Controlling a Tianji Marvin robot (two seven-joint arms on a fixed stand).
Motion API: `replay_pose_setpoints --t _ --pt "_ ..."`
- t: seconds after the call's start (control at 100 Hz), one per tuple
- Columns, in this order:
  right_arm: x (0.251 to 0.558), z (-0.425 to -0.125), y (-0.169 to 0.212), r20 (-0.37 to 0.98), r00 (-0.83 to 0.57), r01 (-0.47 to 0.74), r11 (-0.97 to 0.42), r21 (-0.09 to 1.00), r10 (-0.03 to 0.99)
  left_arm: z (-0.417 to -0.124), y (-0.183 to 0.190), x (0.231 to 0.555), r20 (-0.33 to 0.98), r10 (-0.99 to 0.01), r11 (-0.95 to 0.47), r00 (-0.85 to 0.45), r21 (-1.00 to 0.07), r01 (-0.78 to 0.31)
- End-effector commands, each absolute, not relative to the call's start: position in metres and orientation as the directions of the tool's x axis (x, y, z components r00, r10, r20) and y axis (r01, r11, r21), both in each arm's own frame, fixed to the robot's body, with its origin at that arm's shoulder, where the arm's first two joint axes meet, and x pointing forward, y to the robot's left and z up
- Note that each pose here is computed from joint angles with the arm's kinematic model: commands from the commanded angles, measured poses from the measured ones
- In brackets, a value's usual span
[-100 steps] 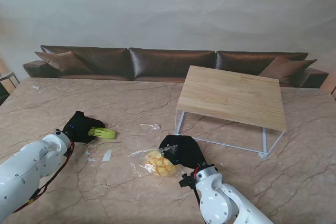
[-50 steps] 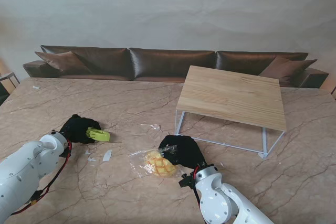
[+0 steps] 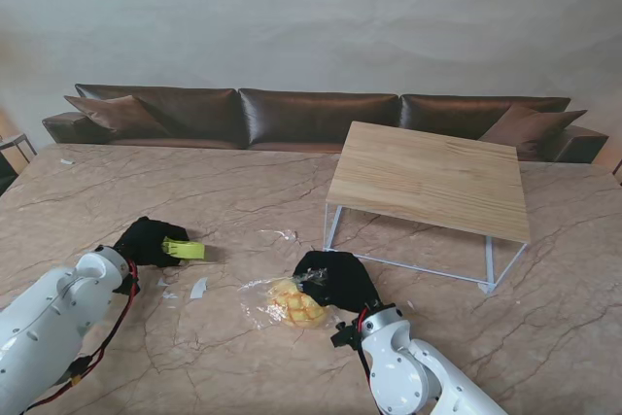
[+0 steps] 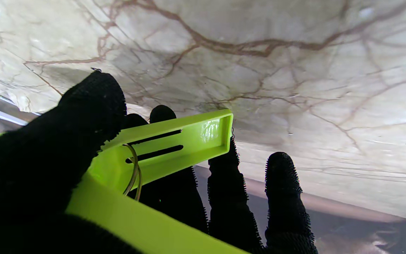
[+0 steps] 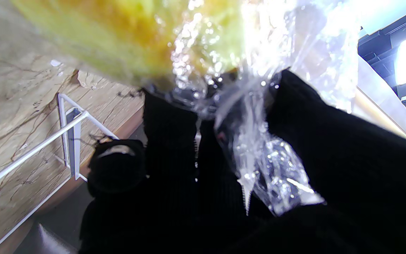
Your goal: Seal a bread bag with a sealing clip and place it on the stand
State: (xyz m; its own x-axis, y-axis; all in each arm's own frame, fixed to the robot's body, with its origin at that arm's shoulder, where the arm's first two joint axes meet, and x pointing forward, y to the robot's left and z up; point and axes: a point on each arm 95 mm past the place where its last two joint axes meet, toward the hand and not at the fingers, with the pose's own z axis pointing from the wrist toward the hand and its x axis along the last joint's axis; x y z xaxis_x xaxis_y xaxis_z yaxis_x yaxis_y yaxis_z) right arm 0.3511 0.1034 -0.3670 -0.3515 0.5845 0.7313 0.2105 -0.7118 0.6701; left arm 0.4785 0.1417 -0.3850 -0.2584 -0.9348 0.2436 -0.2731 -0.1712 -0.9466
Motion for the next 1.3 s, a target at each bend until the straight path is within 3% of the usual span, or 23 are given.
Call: replay_pose_setpoints --t 0.0,0.38,0.62,1.29 --pt "0.347 -0.37 0.106 0.737 -0.348 0.22 -0.714 0.665 0.579 -0.423 0.138 0.452 0.24 -0.94 -0.132 -0.241 -0.911 -0.392" --pt "0.347 -0.37 0.104 0.739 -0.351 0.212 -0.719 0.662 0.576 -0.407 0.147 0.441 0.155 -0.958 -0.033 -0.243 -0.897 -0.441" --pt "0.346 -0.372 0.105 0.741 -0.351 0.218 -0.719 0.66 0.573 -0.404 0.156 0.43 0.08 -0.962 0.072 -0.26 -0.846 -0.528" --pt "0.347 -0.372 0.111 0.743 -0.355 0.238 -0.714 0.659 0.567 -0.454 0.157 0.432 0.169 -0.962 -0.008 -0.215 -0.805 -0.593"
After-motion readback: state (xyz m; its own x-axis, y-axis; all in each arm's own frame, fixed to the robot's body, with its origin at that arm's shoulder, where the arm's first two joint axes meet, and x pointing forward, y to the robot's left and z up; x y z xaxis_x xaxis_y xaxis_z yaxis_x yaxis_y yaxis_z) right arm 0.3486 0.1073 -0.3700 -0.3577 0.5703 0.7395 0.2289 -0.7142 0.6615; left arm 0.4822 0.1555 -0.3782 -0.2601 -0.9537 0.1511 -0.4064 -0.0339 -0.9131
